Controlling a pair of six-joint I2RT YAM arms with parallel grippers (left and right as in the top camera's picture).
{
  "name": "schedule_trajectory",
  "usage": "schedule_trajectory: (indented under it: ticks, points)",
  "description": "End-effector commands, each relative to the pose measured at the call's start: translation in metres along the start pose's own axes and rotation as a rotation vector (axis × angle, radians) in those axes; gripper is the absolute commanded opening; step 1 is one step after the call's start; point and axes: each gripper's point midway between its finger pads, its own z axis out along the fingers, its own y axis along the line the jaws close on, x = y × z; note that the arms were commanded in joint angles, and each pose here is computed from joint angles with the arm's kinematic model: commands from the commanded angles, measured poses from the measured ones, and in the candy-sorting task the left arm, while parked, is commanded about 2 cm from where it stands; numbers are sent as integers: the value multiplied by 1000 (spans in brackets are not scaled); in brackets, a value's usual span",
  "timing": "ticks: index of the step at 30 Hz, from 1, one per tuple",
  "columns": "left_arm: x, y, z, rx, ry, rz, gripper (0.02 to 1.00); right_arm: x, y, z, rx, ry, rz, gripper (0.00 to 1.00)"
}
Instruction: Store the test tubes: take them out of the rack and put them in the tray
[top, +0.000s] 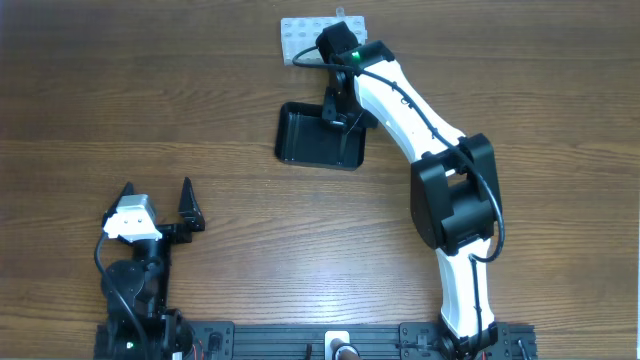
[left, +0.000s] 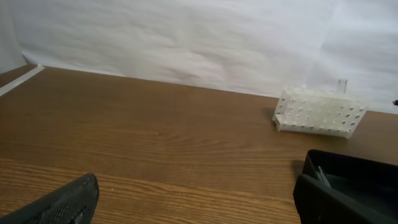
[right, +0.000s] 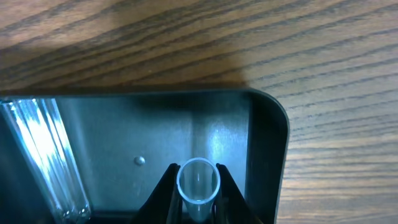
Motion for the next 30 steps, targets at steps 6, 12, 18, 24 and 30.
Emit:
schedule_trajectory:
  ticks: [6, 12, 18, 24, 30]
  points:
    - [2, -3, 0, 18, 6, 14, 998, -2, -3, 35, 29, 32, 10, 12]
    - [2, -3, 0, 18, 6, 14, 998, -3, -6, 43, 47, 28, 9, 9]
    - [2, -3, 0, 18, 6, 14, 996, -10, -4, 44, 37, 2, 13, 134]
    - [2, -3, 0, 18, 6, 14, 998, -15, -3, 38, 30, -6, 15, 251]
    - [2, -3, 0, 18, 6, 14, 998, -26, 1, 16, 20, -23, 10, 459]
